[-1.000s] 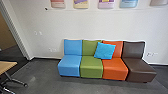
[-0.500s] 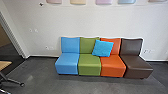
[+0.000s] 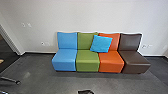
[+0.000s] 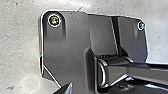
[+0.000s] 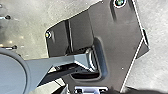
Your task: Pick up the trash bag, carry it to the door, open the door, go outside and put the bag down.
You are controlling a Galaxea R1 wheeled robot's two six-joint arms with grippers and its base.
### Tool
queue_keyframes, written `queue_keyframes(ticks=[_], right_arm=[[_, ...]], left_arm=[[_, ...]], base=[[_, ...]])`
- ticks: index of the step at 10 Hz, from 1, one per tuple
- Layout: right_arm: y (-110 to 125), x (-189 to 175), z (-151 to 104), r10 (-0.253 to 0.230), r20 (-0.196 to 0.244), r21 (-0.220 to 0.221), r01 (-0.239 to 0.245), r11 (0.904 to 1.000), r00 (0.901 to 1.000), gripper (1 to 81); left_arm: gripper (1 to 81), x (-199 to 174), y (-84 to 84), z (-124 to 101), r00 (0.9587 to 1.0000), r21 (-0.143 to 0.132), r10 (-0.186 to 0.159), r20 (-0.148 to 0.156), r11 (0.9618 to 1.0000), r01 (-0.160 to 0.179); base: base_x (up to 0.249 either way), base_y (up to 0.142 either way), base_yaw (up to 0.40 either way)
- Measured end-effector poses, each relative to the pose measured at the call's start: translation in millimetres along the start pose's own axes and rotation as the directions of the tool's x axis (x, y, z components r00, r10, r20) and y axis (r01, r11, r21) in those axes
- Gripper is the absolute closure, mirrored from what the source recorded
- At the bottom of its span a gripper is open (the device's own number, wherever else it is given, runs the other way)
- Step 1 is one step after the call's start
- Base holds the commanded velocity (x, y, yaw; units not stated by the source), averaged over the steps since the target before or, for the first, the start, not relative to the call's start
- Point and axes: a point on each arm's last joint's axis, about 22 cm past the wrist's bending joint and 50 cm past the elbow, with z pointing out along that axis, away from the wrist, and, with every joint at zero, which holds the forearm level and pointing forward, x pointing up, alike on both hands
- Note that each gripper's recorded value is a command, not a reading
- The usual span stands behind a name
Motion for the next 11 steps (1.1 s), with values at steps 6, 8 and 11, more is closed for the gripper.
queue_keyframes(ticks=[6,8,11], right_arm=[[-16,86,-36,-0.048,-0.090,0.061,0.054,0.9967,0.9948,1.0],[-12,119,-42,-0.057,-0.129,0.056,0.065,0.9964,0.9900,1.0],[-14,160,-49,-0.076,-0.170,0.065,0.088,0.9940,0.9824,1.0]], left_arm=[[1.0,107,-0.5,3,0.9977,-0.002,-0.030,-0.060,0.9995,0.030],[1.0,121,-2.0,4,0.9978,-0.006,-0.030,-0.059,0.9995,0.029],[1.0,165,7.7,9,0.9946,-0.028,-0.022,-0.102,0.9994,0.019]], base=[[0.000,0.000,0.000],[0.000,0.000,0.000],[0.000,0.000,0.000]])
